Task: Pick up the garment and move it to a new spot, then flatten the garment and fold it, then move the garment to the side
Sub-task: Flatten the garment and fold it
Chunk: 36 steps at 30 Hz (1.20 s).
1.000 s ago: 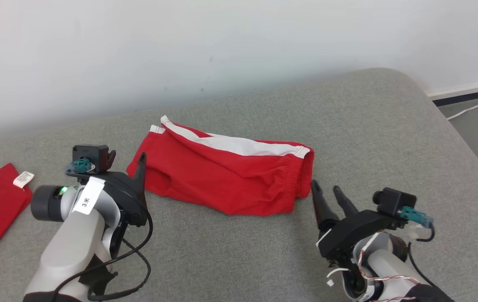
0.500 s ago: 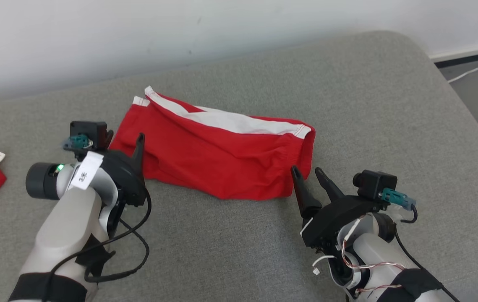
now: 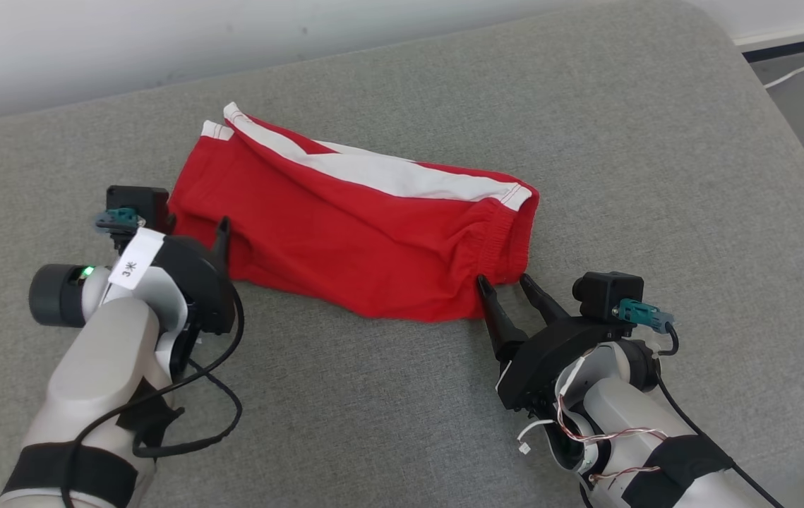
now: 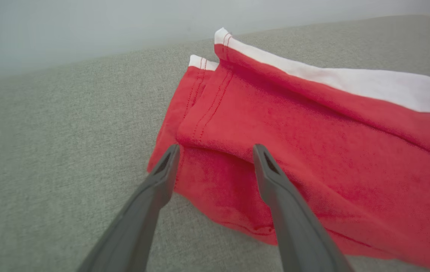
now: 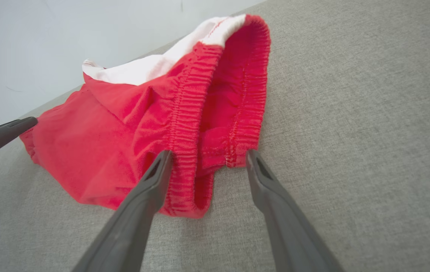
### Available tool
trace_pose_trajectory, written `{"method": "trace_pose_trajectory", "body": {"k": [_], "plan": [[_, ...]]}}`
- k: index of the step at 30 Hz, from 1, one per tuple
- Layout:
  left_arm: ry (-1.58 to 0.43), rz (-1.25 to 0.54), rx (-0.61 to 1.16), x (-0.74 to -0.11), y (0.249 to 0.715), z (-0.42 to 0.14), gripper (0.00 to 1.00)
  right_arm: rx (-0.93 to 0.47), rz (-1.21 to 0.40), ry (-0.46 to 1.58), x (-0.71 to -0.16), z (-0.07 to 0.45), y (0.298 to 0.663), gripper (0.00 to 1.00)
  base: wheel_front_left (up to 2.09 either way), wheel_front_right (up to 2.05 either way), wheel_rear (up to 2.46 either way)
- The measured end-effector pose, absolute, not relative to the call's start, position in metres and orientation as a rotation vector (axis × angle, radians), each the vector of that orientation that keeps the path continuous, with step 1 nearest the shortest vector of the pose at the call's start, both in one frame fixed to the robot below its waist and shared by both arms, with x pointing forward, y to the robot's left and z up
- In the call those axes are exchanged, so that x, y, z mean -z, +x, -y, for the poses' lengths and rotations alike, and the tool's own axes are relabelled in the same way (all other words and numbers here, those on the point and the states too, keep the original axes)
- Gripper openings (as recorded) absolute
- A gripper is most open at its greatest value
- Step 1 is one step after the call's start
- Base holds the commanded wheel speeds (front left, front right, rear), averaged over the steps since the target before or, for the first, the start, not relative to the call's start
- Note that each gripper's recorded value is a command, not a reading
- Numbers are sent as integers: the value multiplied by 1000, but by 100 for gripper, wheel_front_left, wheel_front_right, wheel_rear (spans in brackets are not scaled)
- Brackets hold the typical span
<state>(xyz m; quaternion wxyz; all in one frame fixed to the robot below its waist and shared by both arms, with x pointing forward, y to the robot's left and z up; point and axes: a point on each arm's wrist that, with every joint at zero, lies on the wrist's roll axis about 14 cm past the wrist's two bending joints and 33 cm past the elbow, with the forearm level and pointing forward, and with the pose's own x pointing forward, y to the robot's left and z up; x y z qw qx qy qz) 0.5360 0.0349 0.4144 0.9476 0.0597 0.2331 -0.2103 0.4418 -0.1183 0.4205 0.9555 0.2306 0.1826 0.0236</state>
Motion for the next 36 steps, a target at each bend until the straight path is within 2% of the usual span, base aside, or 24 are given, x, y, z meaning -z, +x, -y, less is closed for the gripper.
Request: {"method": "trace_pose_trajectory", "body": {"k": [9, 12, 13, 15, 16, 17, 18, 19, 20, 21, 22, 25, 26, 27, 28, 29, 36], "plan": [[118, -495, 438, -409, 543, -27, 100, -31, -379, 459, -418, 125, 442, 100, 0, 0, 0], [107, -510, 453, -405, 542, -19, 91, -23, -377, 461, -418, 127, 444, 100, 0, 0, 0], [106, -511, 456, -405, 542, -17, 85, -20, -379, 461, -417, 128, 444, 100, 0, 0, 0], [100, -510, 455, -407, 544, -16, 82, -15, -382, 458, -416, 130, 443, 100, 0, 0, 0], [98, -508, 451, -408, 546, -16, 77, -14, -382, 455, -416, 130, 443, 100, 0, 0, 0], [97, -511, 445, -408, 546, -18, 61, -13, -381, 453, -416, 130, 443, 100, 0, 0, 0], [100, -521, 437, -406, 546, -20, 51, -11, -381, 453, -415, 131, 443, 100, 0, 0, 0], [101, -527, 435, -404, 545, -21, 46, -9, -382, 451, -415, 132, 443, 100, 0, 0, 0], [102, -533, 431, -403, 545, -22, 30, -8, -382, 448, -415, 132, 443, 100, 0, 0, 0], [107, -540, 423, -402, 544, -24, 18, -7, -383, 447, -415, 133, 443, 100, 0, 0, 0], [108, -544, 417, -401, 544, -25, 0, -7, -382, 446, -415, 132, 443, 100, 0, 0, 0], [112, -554, 413, -400, 543, -27, 0, -10, -386, 445, -415, 132, 442, 100, 0, 0, 0], [112, -557, 410, -399, 542, -28, 11, -11, -387, 445, -415, 132, 442, 100, 0, 0, 0], [114, -559, 403, -399, 542, -29, 31, -11, -386, 445, -416, 131, 442, 100, 0, 0, 0], [113, -560, 401, -398, 542, -29, 69, -12, -386, 445, -416, 131, 442, 100, 0, 0, 0], [111, -559, 392, -399, 543, -30, 100, -12, -385, 444, -416, 131, 442, 100, 0, 0, 0], [104, -567, 376, -398, 542, -33, 100, -12, -382, 442, -417, 132, 443, 100, 0, 0, 0]]}}
